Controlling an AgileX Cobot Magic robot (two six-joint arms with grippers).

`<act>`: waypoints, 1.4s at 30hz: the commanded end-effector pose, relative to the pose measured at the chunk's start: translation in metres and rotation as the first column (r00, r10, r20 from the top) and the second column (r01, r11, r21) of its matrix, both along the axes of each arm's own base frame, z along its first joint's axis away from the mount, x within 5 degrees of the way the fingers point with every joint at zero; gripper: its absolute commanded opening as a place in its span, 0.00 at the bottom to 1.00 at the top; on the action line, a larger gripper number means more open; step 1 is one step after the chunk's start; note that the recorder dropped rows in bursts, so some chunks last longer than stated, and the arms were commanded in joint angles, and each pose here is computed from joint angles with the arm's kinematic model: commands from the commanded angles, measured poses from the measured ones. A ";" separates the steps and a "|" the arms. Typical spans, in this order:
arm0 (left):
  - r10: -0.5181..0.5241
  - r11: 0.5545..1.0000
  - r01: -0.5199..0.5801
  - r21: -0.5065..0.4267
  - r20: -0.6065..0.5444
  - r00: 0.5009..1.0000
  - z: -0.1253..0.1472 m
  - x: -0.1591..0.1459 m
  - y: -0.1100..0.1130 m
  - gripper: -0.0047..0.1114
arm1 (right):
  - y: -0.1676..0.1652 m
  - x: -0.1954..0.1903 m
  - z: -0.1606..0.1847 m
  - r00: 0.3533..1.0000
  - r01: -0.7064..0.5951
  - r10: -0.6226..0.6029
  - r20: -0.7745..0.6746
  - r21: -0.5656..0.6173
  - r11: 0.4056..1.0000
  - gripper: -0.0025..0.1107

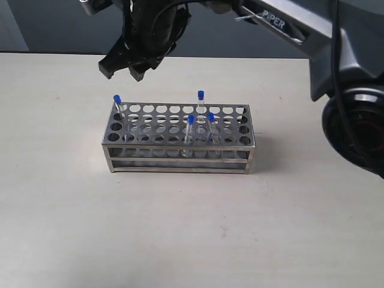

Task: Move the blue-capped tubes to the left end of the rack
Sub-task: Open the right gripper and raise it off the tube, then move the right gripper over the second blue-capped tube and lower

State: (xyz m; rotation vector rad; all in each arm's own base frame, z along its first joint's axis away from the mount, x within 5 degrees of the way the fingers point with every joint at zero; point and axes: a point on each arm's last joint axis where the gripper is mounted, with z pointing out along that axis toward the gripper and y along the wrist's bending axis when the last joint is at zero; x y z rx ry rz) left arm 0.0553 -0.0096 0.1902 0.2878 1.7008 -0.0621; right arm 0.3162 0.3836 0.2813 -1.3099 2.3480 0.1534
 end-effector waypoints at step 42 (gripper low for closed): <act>-0.012 1.000 0.012 -0.009 0.015 1.000 0.003 -0.001 -0.001 0.05 | -0.052 -0.016 -0.070 0.962 0.084 -0.134 -0.239 -0.208 0.974 0.03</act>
